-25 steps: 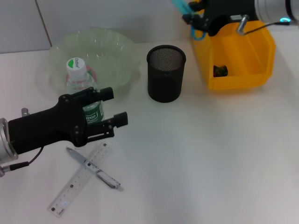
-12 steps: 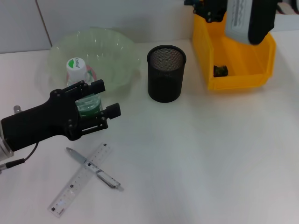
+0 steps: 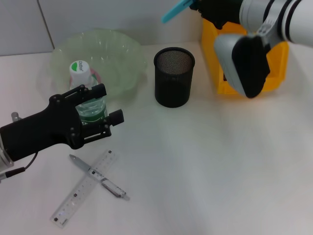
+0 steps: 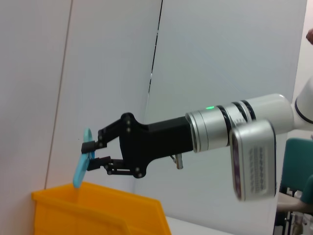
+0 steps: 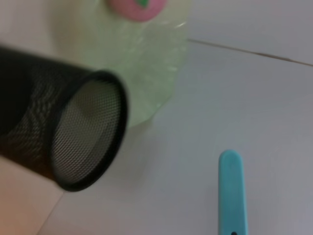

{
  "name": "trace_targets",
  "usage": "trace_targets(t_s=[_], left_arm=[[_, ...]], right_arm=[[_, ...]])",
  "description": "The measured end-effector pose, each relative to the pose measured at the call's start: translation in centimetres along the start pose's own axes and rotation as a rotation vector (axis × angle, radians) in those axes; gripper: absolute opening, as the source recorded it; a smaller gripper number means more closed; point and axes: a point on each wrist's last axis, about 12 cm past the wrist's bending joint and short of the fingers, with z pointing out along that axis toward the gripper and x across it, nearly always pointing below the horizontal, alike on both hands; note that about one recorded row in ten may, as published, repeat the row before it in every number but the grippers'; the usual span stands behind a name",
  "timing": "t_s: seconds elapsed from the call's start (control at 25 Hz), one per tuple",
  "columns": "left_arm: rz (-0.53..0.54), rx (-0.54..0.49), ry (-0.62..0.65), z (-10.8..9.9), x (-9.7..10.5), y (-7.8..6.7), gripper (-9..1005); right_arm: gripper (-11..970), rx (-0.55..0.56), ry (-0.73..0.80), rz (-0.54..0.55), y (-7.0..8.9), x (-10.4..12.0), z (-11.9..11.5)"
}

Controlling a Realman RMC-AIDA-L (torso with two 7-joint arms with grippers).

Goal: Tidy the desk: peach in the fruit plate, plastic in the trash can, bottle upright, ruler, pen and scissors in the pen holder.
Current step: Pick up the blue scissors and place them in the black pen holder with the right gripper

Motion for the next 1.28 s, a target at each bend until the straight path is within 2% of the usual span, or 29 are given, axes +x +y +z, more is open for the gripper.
trace_targets(t_s=[0.36, 0.48, 0.72, 0.84, 1.04, 1.28], left_arm=[[0.044, -0.03, -0.019, 0.0, 1.2, -0.2, 801], [0.051, -0.043, -0.03, 0.0, 1.5, -0.3, 801], [0.056, -0.051, -0.038, 0.0, 1.6, -0.3, 801], [0.056, -0.051, -0.038, 0.0, 1.6, -0.3, 800], [0.072, -0.062, -0.046, -0.2, 1.7, -0.4, 800], [0.078, -0.08, -0.055, -0.4, 2.1, -0.5, 800]], right_arm=[[236, -0.02, 0.03, -0.233, 2.3, -1.1, 0.5], [236, -0.011, 0.027, -0.292, 2.0, -1.5, 0.8], [236, 0.015, 0.004, -0.491, 1.2, -2.9, 1.0], [235, 0.004, -0.006, -0.6, 1.4, -3.5, 1.1], [235, -0.015, 0.018, -0.717, 2.0, -3.8, 1.1], [235, -0.015, 0.042, -0.803, 2.7, -4.5, 0.8]])
